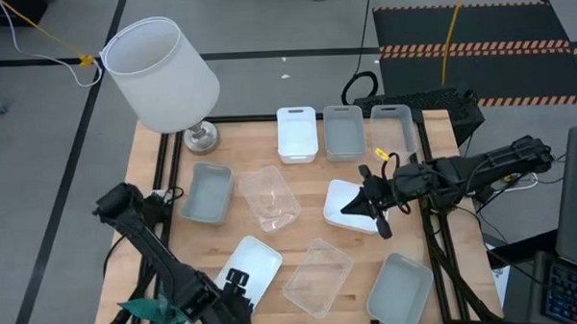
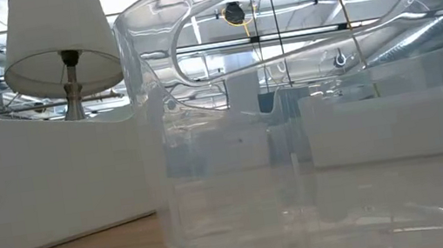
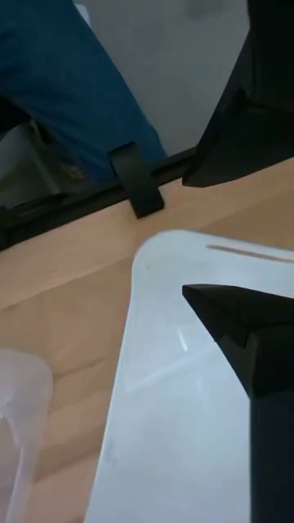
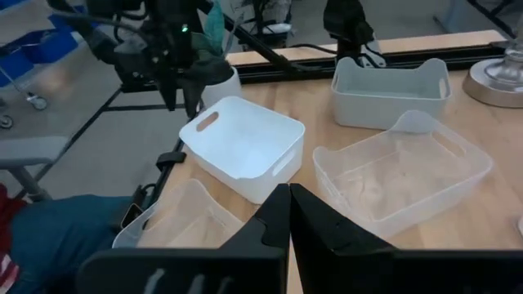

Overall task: Stack baskets by color
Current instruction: Stack the bottom white bin on top of the top white bin

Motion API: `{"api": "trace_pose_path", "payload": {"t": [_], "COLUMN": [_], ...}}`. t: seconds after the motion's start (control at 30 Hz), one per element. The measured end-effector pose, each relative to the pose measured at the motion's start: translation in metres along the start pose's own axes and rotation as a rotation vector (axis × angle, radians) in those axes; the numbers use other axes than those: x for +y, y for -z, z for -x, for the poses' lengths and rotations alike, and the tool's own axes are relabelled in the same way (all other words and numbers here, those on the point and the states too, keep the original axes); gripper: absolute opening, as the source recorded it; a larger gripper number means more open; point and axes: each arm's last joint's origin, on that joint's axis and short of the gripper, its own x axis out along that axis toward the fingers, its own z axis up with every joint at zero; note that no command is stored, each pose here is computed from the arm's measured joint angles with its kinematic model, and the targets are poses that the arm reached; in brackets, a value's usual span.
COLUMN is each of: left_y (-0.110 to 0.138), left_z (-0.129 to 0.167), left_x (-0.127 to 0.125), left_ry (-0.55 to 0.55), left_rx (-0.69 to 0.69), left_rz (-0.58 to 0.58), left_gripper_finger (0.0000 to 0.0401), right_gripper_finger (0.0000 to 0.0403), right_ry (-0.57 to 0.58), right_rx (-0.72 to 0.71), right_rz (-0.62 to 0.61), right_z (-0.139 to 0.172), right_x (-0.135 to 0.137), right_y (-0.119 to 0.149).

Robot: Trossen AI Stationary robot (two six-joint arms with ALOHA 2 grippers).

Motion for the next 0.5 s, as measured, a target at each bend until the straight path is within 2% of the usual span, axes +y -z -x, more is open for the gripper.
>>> {"api": "trace_pose_path", "payload": {"t": [0.2, 0.5], "left_y": [0.002, 0.006], "left_z": [-0.020, -0.036], "left_x": [-0.005, -0.002], "left_ry": [0.005, -0.035], "left_rx": [0.049, 0.123], "left_rz": [-0.032, -0.071], "left_gripper_finger": [0.0198, 0.0130], "right_gripper_finger": [0.0004, 0.0004], "right_ry": [0.043, 0.040], "right_rx": [-0.018, -0.049], "right_rz": [-0.050, -0.037], "right_z": [0.000, -0.001], "right_x": [-0.001, -0.001], "right_y": [-0.001, -0.004]}}
